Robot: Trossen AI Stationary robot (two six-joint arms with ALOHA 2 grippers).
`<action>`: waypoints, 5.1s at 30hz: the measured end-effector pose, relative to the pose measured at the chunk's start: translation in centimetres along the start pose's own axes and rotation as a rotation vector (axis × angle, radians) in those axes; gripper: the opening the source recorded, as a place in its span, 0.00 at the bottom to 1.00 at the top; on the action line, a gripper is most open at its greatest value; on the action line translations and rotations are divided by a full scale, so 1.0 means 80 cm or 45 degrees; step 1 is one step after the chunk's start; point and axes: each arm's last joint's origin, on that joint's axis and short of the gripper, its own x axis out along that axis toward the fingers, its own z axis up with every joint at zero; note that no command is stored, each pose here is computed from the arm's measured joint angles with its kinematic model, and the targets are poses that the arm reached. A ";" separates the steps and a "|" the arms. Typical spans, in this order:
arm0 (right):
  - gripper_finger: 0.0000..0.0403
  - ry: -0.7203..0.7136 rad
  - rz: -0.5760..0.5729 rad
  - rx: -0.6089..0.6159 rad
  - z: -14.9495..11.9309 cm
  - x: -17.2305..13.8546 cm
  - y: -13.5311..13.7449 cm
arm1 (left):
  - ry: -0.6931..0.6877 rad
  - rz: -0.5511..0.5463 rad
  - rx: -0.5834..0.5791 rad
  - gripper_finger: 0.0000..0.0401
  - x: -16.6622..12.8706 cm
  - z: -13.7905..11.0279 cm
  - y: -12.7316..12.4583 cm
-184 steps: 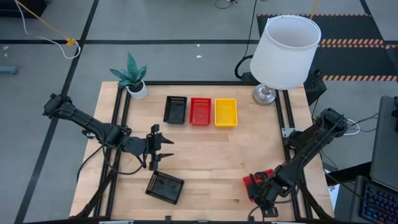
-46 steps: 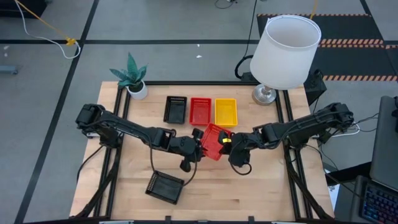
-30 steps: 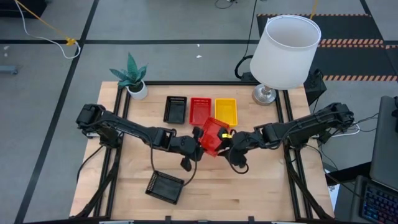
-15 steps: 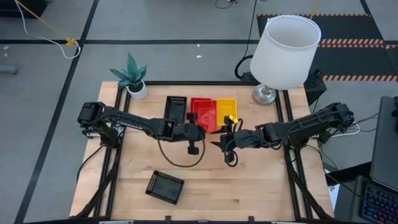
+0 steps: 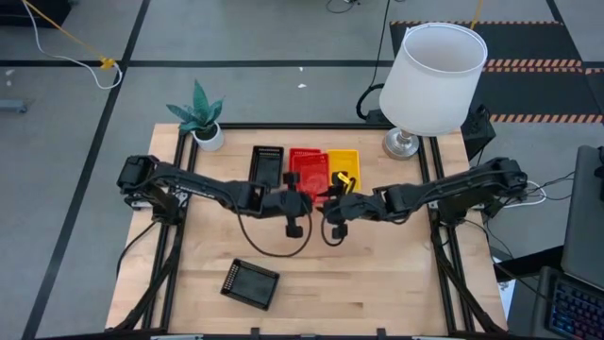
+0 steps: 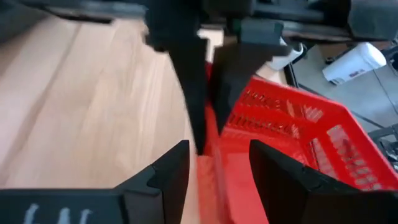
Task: Stack baskets by color
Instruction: Stack the bottom red bin on the stacked red bins
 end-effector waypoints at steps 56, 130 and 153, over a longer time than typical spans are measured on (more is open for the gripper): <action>0.01 -0.003 -0.015 -0.108 0.053 -0.027 -0.034 | 0.023 0.076 -0.301 0.38 -0.171 -0.018 -0.009; 0.01 -0.041 -0.049 0.037 -0.107 0.116 -0.055 | -0.194 0.006 -0.287 0.34 -0.134 -0.131 -0.117; 0.26 -0.054 -0.023 0.050 -0.107 0.117 -0.053 | -0.194 0.006 -0.286 0.34 -0.134 -0.131 -0.117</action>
